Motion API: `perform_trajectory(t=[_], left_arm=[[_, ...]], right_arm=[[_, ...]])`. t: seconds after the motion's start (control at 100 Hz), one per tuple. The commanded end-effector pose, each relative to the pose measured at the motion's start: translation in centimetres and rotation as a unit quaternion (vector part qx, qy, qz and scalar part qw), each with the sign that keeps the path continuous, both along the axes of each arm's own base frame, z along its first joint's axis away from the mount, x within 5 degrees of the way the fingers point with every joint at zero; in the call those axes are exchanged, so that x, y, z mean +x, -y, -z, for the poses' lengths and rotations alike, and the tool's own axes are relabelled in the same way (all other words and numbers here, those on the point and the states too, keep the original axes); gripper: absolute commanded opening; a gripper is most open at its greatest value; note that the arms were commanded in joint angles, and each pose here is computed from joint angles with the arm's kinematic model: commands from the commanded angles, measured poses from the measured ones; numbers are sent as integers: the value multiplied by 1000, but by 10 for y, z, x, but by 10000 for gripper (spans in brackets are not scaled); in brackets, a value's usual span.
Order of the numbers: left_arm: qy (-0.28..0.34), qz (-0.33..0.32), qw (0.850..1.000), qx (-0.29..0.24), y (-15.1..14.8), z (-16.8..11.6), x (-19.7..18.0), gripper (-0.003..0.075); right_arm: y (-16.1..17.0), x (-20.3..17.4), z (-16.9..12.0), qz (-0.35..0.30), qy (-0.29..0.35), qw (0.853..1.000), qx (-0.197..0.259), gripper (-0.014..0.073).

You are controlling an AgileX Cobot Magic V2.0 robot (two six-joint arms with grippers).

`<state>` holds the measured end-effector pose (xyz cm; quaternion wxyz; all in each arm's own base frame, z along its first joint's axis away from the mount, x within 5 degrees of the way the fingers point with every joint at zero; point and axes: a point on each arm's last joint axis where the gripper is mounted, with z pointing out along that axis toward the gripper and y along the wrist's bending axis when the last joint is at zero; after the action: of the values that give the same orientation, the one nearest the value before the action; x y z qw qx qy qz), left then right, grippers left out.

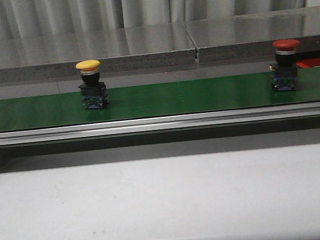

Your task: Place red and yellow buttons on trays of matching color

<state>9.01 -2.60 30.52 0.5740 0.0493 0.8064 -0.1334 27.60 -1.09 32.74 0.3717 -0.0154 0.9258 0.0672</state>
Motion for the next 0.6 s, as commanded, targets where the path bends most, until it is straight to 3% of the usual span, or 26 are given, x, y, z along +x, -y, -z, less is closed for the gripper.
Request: perform_trajectory(t=[0.0, 0.59], left_arm=[[42, -2, 999, -18, 0, -14, 2, -19], [42, -2, 999, -18, 0, -14, 2, -19]], right_arm=[[-4, 24, -16, -11, 28, 1000, 2, 594], [-7, 125, 26, -35, -43, 998, -7, 594]])
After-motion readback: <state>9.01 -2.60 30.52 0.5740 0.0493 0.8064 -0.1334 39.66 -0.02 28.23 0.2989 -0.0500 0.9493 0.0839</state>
